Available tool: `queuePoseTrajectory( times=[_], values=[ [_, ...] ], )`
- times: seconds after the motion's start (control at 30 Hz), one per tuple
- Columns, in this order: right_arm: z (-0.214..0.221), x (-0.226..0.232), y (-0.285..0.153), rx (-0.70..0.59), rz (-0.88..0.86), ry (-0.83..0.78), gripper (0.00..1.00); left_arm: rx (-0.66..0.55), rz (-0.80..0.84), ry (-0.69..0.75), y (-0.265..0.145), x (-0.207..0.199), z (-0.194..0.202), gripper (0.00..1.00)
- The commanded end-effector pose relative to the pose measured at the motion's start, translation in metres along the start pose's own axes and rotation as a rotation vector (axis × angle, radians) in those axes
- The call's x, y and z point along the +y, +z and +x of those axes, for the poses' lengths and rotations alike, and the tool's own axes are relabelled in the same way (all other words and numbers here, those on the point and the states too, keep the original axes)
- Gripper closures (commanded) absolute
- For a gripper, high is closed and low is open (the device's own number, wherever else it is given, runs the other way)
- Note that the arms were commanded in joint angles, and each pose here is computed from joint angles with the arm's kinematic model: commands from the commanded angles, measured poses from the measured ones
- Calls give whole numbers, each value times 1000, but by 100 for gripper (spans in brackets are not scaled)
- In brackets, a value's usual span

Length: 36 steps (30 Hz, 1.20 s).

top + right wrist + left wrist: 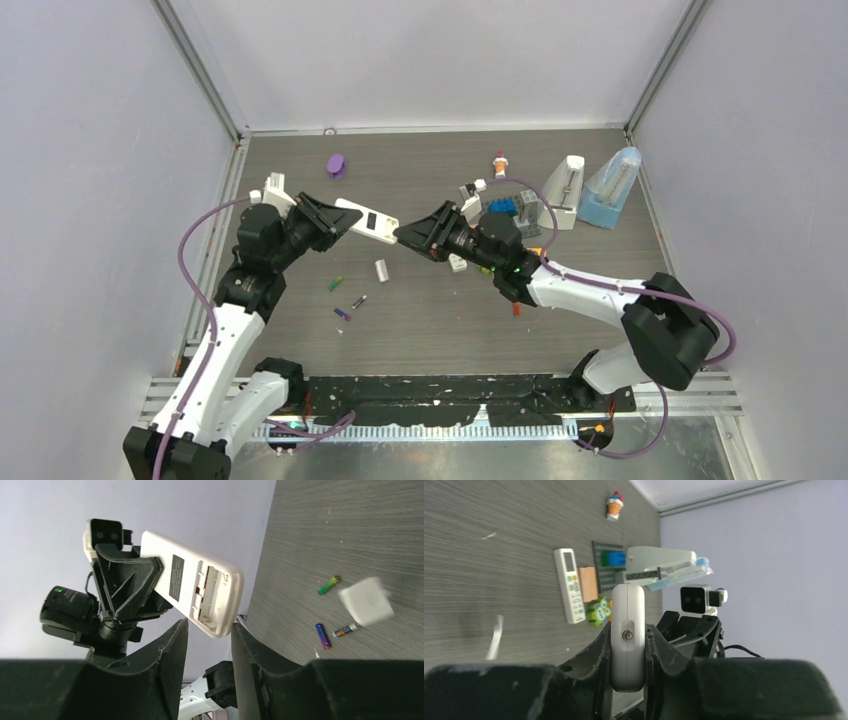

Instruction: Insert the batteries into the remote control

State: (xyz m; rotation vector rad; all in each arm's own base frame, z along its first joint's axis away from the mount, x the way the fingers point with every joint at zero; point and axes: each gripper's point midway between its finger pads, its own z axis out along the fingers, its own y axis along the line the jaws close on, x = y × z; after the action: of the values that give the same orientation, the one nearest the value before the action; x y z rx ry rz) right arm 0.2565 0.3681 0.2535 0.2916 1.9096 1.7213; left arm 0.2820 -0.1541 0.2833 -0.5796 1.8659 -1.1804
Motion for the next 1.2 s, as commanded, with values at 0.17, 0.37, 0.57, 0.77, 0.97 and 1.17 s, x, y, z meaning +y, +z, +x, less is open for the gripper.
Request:
queuePoseTrajectory(
  times=[0.17, 0.37, 0.57, 0.77, 0.97, 1.17],
  values=[
    [-6, -11, 14, 11, 56, -66, 58, -72, -151, 207, 10, 41, -16, 100],
    [-2, -23, 3, 71, 155, -250, 42, -8, -138, 364, 2, 38, -10, 100],
    [11, -12, -13, 192, 143, -489, 18, 98, 4, 513, -19, 15, 11, 100],
    [37, 28, -26, 292, -49, -630, 4, 211, 236, 598, -52, -26, 40, 100],
    [73, 57, -55, 485, -280, -755, 4, 398, 491, 624, -87, -59, 76, 100],
    [92, 78, -65, 527, -362, -806, 9, 451, 635, 631, -109, -79, 87, 100]
  ],
)
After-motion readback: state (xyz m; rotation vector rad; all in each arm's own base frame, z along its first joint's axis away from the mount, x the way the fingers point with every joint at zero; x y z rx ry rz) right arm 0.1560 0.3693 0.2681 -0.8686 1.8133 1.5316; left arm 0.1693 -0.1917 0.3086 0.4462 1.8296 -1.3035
